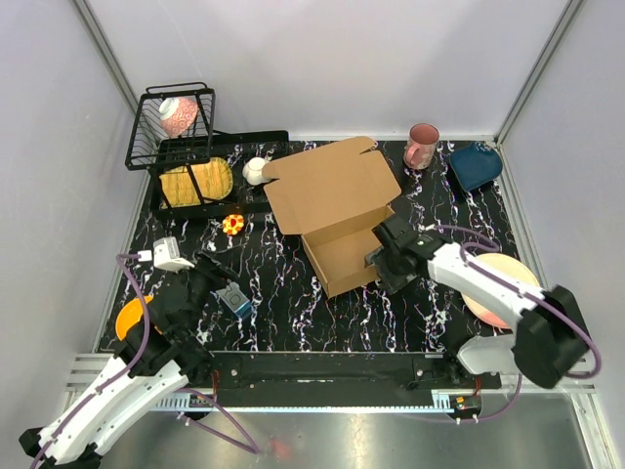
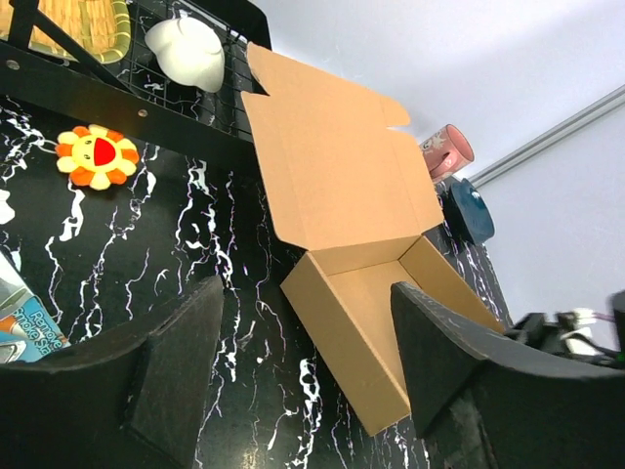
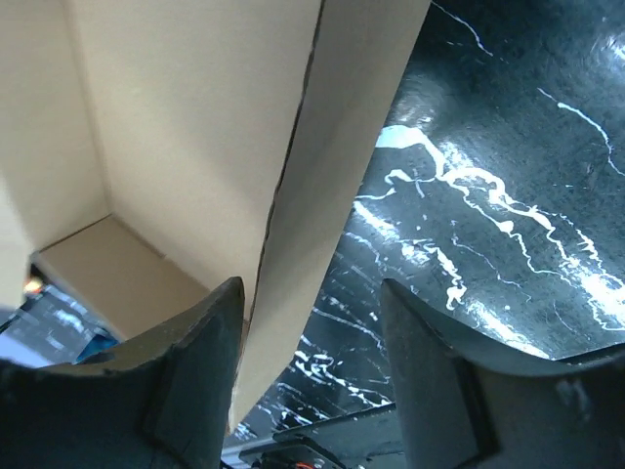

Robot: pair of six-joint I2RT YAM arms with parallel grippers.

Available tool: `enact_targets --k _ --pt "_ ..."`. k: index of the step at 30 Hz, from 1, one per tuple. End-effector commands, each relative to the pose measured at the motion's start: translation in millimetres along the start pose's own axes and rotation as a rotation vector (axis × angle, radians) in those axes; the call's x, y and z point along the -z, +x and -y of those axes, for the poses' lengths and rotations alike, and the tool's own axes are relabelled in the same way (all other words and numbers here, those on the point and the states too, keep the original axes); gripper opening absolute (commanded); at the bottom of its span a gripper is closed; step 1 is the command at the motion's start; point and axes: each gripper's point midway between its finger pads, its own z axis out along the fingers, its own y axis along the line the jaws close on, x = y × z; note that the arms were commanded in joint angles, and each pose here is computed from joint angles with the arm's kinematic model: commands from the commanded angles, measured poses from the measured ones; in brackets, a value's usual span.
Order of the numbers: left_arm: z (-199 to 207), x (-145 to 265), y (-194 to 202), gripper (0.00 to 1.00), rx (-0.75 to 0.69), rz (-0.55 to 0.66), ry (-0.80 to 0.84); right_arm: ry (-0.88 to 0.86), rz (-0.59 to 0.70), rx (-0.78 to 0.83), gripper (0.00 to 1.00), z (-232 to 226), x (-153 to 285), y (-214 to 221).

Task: Fold the paper box

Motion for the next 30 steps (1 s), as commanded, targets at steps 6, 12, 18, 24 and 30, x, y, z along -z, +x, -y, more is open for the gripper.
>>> enact_targets --k 6,12,18,24,30 --pt "-19.3 -2.3 -17.4 0.76 -0.099 0.032 -0.161 -0.256 0.225 0.296 0.67 -12.4 85.5 -45.3" --pt "-44.6 -3.2 -24.2 0.79 -0.149 0.073 -0.315 -0.463 0.288 0.54 0.62 -17.8 109.8 -46.8" --pt "-71.2 -6.1 -10.4 0.9 -0.296 -0.045 -0.542 -0.759 0.363 0.697 0.61 -29.6 147.7 -40.1" --pt "-98.6 -10.2 28.7 0.99 -0.135 -0.175 -0.829 -0.735 0.322 0.795 0.61 -35.6 132.5 -29.0" --pt "-109.2 -11.9 67.5 0.99 0.093 -0.235 -1.001 -0.803 0.351 0.829 0.61 -41.9 151.9 -29.1"
